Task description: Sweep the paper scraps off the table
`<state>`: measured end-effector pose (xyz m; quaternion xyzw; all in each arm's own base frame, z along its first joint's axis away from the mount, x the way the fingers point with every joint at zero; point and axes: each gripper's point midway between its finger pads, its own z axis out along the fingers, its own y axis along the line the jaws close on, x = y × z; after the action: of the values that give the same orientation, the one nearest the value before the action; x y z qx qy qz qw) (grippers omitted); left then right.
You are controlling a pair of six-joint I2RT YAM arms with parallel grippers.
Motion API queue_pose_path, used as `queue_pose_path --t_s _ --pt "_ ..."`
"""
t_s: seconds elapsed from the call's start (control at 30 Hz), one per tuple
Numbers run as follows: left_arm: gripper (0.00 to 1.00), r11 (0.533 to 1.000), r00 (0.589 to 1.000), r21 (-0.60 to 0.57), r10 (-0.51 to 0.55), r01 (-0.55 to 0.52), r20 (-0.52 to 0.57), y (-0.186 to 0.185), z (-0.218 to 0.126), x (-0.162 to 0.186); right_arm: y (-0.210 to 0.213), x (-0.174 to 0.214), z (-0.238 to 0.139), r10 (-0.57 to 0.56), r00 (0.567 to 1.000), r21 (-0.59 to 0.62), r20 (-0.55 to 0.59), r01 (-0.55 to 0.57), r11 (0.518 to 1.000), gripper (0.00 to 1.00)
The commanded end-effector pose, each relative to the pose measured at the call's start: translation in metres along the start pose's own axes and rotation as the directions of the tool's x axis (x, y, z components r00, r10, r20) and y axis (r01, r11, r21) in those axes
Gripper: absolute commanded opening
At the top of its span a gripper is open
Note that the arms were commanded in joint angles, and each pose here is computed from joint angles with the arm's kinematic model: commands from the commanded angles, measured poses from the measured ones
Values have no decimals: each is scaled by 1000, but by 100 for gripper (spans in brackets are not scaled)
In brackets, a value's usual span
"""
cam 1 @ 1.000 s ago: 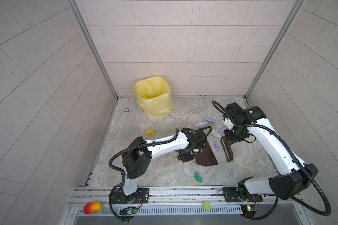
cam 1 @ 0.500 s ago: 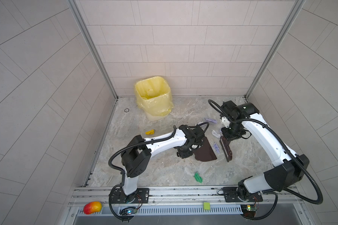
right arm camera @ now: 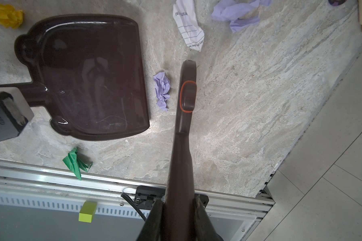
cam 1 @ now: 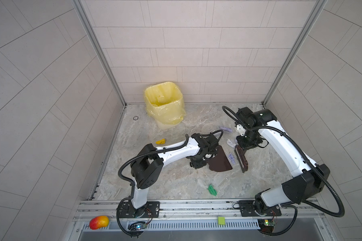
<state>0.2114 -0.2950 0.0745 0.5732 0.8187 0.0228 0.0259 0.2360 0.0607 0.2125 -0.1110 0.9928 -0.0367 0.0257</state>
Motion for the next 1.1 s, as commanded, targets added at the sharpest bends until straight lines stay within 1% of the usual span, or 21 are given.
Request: queue_pose_path --t_s 0.0,0.27,0.7,1.07 --pt "0 999 999 15 30 -30 -16 -4 8 3 -1 2 -4 -9 1000 7 -2 10 1000 0" --pt "0 999 999 -18 42 -42 -28 -2 11 4 4 -1 -2 -8 1000 -11 7 8 1000 0" --pt "0 999 999 15 46 -46 -23 -10 17 4 5 -1 0 -12 1000 -17 1 12 1000 0" --pt "0 999 998 15 47 -47 -37 -10 22 6 32 -2 2 -60 998 -81 1 60 995 0"
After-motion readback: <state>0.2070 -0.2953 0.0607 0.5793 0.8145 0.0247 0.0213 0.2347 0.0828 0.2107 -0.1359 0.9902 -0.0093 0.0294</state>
